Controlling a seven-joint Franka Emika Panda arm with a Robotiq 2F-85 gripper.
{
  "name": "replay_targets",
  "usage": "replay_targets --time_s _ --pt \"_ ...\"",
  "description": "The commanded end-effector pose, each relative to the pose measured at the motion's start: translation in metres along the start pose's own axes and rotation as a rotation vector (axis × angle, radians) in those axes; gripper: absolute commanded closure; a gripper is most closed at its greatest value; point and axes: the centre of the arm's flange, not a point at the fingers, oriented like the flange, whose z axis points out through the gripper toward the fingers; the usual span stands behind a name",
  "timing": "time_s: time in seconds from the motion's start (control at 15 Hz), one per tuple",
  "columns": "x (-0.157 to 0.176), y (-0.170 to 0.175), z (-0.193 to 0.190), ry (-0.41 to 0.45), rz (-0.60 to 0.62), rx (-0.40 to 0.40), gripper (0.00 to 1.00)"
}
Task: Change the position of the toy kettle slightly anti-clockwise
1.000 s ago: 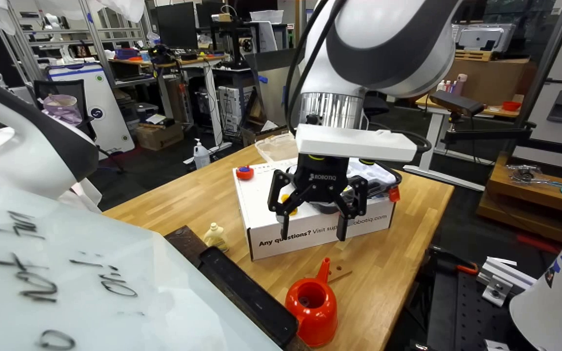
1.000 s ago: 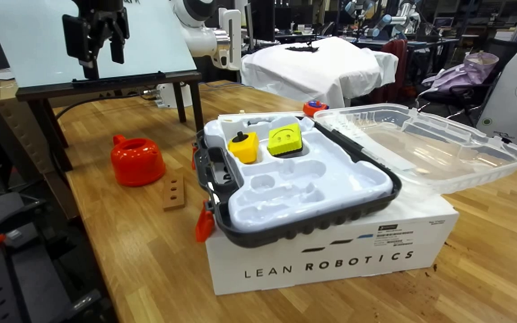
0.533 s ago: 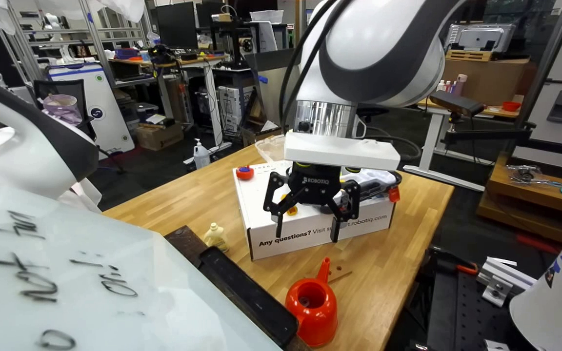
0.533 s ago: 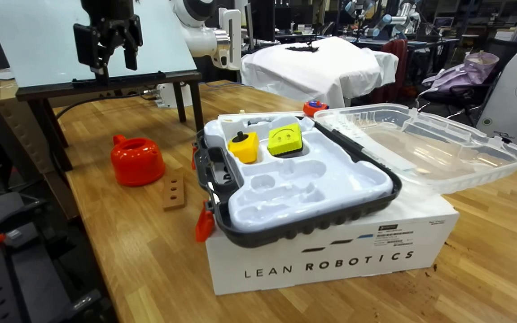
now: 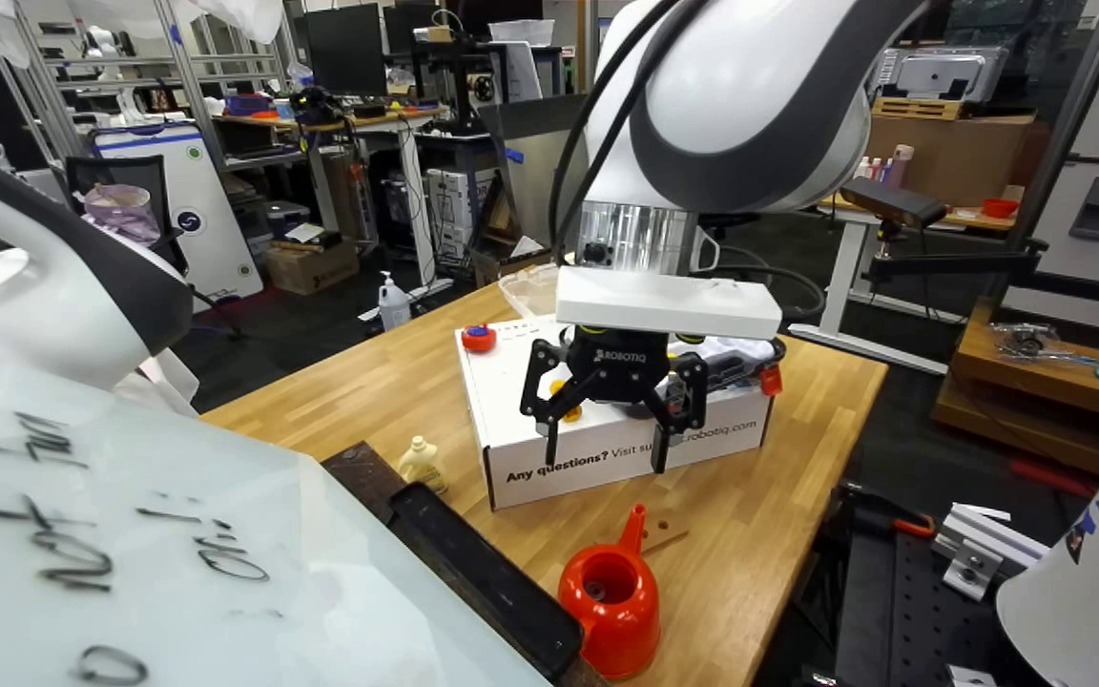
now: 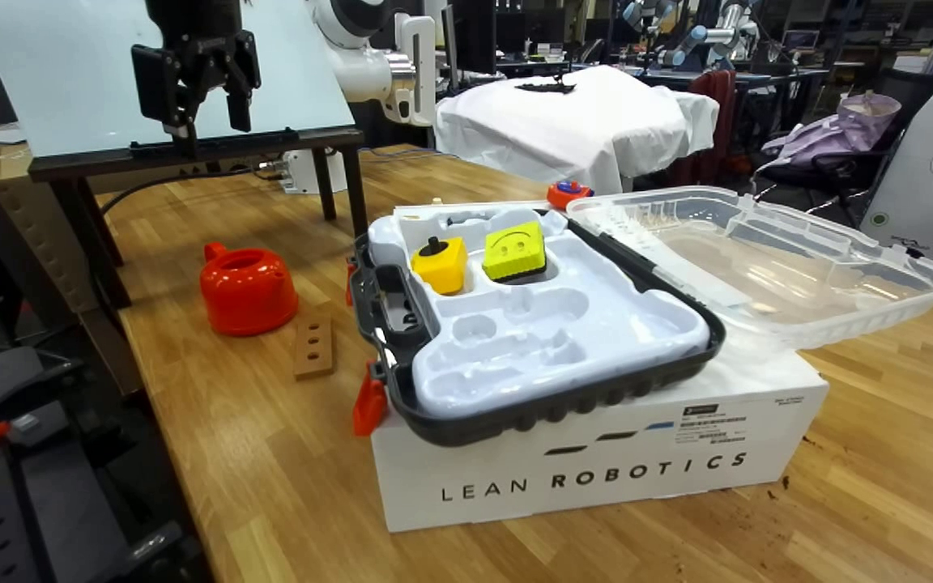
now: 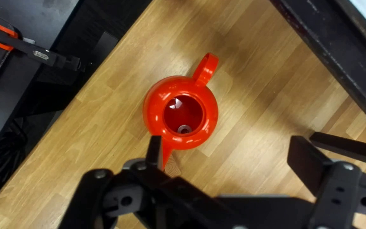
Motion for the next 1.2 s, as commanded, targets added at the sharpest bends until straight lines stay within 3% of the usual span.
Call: replay_targets --time_s 0.0,0.27,0.47,1.13 --pt "0.001 -0.006 0.018 0.081 0.088 -0.04 0.0" --pt "-0.003 -0.011 0.049 0.071 0.193 -0.111 0.0" --pt "0.0 -0.015 0.063 0.023 0.247 -0.12 0.0" --pt "-0.001 -0.01 0.062 0.028 0.229 -0.135 0.0"
